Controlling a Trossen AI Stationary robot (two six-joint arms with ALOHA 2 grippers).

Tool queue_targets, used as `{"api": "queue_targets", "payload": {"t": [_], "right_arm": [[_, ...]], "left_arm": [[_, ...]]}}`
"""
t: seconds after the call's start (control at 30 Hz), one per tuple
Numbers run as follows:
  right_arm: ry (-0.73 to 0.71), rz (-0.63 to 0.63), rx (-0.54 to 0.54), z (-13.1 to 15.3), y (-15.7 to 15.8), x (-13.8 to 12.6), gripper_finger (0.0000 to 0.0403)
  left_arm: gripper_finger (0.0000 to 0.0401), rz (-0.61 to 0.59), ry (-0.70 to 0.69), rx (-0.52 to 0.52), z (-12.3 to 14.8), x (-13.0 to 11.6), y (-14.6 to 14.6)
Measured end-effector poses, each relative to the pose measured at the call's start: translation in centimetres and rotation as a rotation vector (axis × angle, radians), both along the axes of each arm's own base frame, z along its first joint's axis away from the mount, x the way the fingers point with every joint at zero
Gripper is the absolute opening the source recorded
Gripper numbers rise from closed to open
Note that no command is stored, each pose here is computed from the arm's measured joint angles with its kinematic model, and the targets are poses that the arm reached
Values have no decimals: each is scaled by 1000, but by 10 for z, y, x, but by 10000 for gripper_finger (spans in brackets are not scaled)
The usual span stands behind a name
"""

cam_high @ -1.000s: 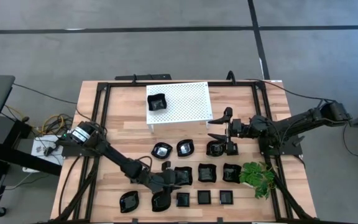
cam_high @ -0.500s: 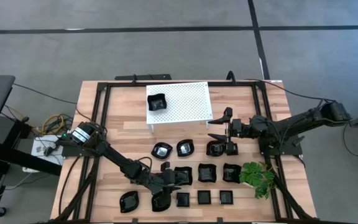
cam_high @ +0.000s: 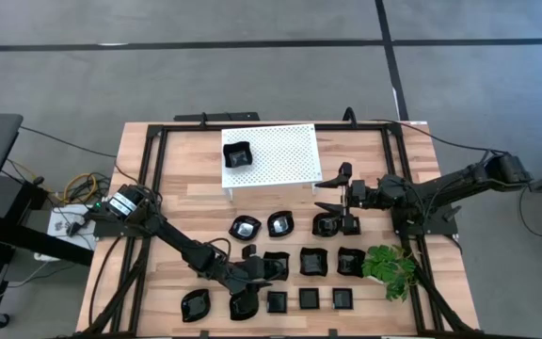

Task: Pick & Place Mini shaped plates
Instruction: Stack the black distorted square plate on top of the black distorted square plate on the shelf

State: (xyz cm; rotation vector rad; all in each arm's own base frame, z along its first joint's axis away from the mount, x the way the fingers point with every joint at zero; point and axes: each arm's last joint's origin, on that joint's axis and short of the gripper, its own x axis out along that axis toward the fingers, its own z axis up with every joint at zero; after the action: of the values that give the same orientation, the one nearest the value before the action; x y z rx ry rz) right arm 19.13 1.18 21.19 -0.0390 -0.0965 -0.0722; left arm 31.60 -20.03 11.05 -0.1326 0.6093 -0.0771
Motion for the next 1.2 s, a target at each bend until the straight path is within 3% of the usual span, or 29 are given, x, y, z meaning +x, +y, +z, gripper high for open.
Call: {"api": "queue_targets", "payload": {"t": [0.43, 0.8, 1.03, 1.2], "right_arm": [[0, 0, 0, 0, 0, 0, 244], [0, 0, 0, 0, 0, 0, 244], [0, 0, 0, 0, 0, 0, 244], [0, 0, 0, 0, 0, 0, 244]], "left_arm": [[123, -70, -16, 105, 0, 1, 2], [12, -70, -21, 94, 1, 3, 3], [8, -70, -31, 89, 2, 4, 2], [8, -99, -91, 98, 22, 10, -4]]}}
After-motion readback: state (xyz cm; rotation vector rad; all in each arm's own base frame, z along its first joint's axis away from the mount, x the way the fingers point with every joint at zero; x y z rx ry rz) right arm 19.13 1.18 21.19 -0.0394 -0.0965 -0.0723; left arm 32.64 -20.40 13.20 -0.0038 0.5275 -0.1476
